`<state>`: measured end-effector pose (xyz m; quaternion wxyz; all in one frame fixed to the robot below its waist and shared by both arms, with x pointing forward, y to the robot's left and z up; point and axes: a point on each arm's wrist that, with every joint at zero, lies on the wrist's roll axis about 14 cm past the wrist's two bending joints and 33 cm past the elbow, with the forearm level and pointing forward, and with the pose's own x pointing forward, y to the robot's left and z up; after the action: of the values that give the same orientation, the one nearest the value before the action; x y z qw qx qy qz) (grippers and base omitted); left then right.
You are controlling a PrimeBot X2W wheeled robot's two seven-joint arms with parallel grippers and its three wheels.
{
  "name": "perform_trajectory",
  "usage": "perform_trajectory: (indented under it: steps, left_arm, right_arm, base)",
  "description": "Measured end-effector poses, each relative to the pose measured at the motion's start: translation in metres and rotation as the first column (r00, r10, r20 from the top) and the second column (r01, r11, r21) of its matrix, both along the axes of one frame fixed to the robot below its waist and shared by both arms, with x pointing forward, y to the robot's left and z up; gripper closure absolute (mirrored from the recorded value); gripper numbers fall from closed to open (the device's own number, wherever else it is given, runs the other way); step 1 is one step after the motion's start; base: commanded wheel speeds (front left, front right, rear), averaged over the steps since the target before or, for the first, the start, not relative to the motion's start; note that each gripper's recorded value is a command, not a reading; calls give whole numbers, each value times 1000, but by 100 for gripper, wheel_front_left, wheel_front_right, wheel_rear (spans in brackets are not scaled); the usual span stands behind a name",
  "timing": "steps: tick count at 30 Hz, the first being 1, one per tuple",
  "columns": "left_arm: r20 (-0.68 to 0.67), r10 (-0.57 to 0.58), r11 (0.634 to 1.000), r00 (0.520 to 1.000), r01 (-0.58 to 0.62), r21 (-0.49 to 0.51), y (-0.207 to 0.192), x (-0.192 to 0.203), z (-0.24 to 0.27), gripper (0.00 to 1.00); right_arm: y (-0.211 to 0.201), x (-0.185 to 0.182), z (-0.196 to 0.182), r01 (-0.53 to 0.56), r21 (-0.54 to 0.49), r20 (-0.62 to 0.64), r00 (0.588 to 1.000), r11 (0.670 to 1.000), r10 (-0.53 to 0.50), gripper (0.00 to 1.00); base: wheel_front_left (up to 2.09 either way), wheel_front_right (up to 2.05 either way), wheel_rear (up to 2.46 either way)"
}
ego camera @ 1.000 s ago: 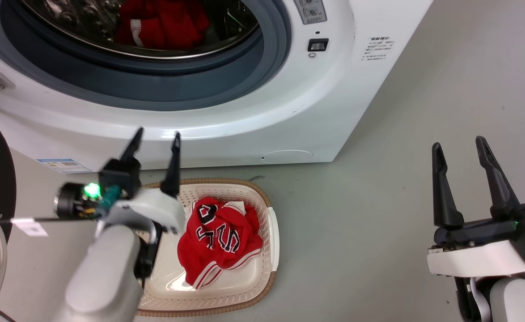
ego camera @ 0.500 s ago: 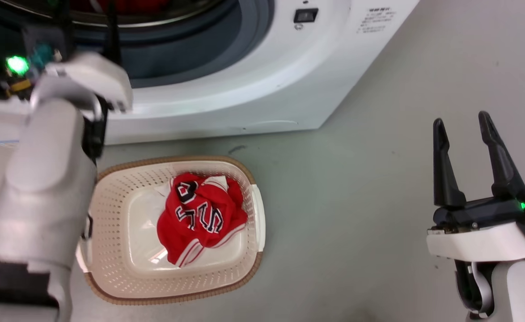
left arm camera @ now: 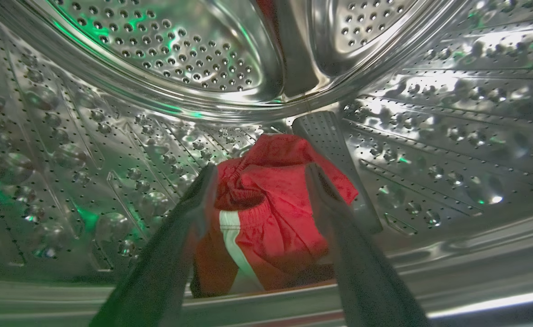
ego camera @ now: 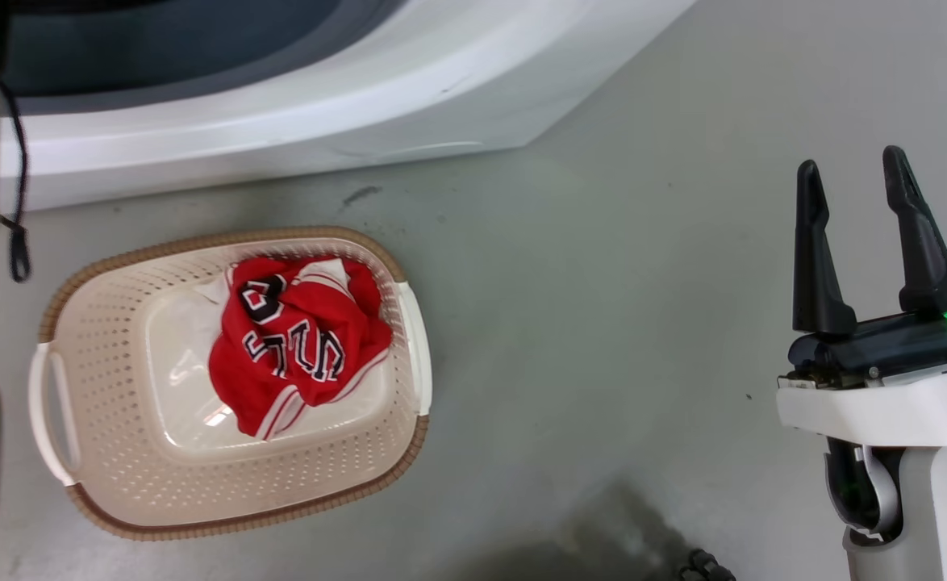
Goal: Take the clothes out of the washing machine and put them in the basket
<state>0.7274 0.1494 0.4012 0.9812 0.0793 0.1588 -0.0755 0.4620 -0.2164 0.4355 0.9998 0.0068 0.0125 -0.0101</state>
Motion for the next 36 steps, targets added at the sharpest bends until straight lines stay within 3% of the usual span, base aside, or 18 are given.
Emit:
perform_trajectory:
  steps: [8, 16, 28, 30, 31, 32, 36]
  left_arm:
    - [-173, 17, 1000, 985, -19, -8, 2, 25, -34, 0]
    - [-365, 19, 1000, 931, -23, -7, -3, 22, -76, 0]
    - [-433, 40, 999, 900, -26, 39, -1, 22, -94, 0]
    - [-442, 42, 999, 896, -26, 42, 0, 22, -95, 4]
    - [-437, 42, 999, 898, -25, 46, 1, 22, -94, 54]
    - [-434, 44, 999, 900, -26, 48, 2, 22, -94, 98]
    - [-411, 48, 998, 910, -29, 52, 6, 25, -89, 100]
  right_arm:
    - [-12, 2, -15, 30, -9, -32, 999, 1000, -30, 0]
    - [-17, 1, -24, 44, -11, -54, 998, 999, -45, 0]
    - [-22, -5, -26, 60, -13, -69, 996, 998, -60, 0]
    - [-22, -5, -26, 60, -13, -69, 996, 998, -61, 0]
    - [-22, -5, -26, 60, -13, -69, 996, 998, -61, 0]
    - [-22, -5, -26, 60, -13, -69, 996, 998, -61, 0]
    - [-22, -5, -25, 61, -13, -67, 996, 998, -62, 0]
  base:
    - [0, 0, 0]
    - [0, 0, 0]
    - [0, 0, 0]
    - [0, 0, 0]
    - [0, 0, 0]
    - [0, 0, 0]
    - [0, 0, 0]
